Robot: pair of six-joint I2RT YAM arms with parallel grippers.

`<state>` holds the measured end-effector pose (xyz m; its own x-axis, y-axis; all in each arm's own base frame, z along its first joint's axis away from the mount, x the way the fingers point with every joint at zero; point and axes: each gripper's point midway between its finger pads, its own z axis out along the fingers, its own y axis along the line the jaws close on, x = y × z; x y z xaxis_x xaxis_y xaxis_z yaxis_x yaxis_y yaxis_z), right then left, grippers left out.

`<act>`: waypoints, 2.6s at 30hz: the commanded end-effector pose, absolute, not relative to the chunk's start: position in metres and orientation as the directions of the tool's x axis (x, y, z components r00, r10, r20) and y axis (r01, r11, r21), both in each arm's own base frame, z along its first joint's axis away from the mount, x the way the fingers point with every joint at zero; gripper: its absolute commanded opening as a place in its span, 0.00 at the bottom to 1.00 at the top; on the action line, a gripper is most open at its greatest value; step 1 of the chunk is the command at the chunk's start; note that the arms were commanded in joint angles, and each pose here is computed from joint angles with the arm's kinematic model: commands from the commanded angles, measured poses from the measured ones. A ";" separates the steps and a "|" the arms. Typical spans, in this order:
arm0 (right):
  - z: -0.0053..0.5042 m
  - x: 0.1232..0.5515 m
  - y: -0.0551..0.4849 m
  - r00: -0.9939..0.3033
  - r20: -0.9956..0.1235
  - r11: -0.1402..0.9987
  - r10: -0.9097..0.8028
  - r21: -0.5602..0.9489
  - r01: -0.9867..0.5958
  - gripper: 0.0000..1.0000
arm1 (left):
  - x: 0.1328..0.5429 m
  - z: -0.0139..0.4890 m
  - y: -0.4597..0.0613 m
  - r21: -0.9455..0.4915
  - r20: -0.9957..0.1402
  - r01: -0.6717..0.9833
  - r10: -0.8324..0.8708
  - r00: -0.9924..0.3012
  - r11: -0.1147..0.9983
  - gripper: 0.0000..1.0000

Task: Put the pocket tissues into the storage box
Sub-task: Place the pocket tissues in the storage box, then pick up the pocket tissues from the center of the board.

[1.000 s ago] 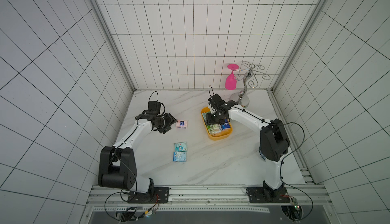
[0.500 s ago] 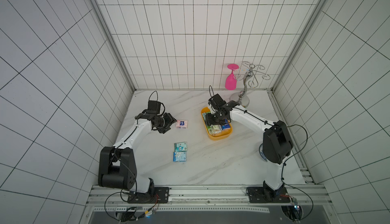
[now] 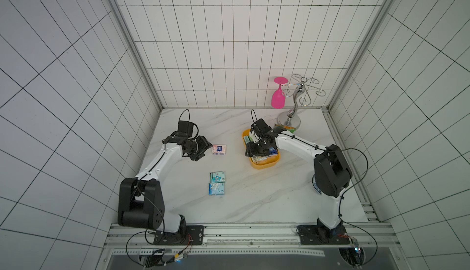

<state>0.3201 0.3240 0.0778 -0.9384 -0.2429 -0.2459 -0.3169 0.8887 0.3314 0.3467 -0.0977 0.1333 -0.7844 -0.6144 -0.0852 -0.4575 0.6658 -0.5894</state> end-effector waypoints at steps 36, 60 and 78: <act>0.162 0.324 0.257 -0.887 -0.427 0.921 -0.175 0.248 -0.301 0.66 | 0.394 0.076 -0.114 -0.382 0.013 -0.843 -0.910 -0.414 0.378 0.79; 0.157 0.314 0.177 -0.911 -0.403 0.962 -0.084 0.205 -0.179 0.67 | 0.426 0.030 -0.127 -0.318 0.064 -0.889 -0.928 -0.366 0.328 0.74; 0.158 0.316 0.160 -0.905 -0.420 0.977 -0.072 0.153 -0.149 0.67 | 0.428 0.014 -0.137 -0.286 0.090 -0.876 -0.900 -0.427 0.388 0.48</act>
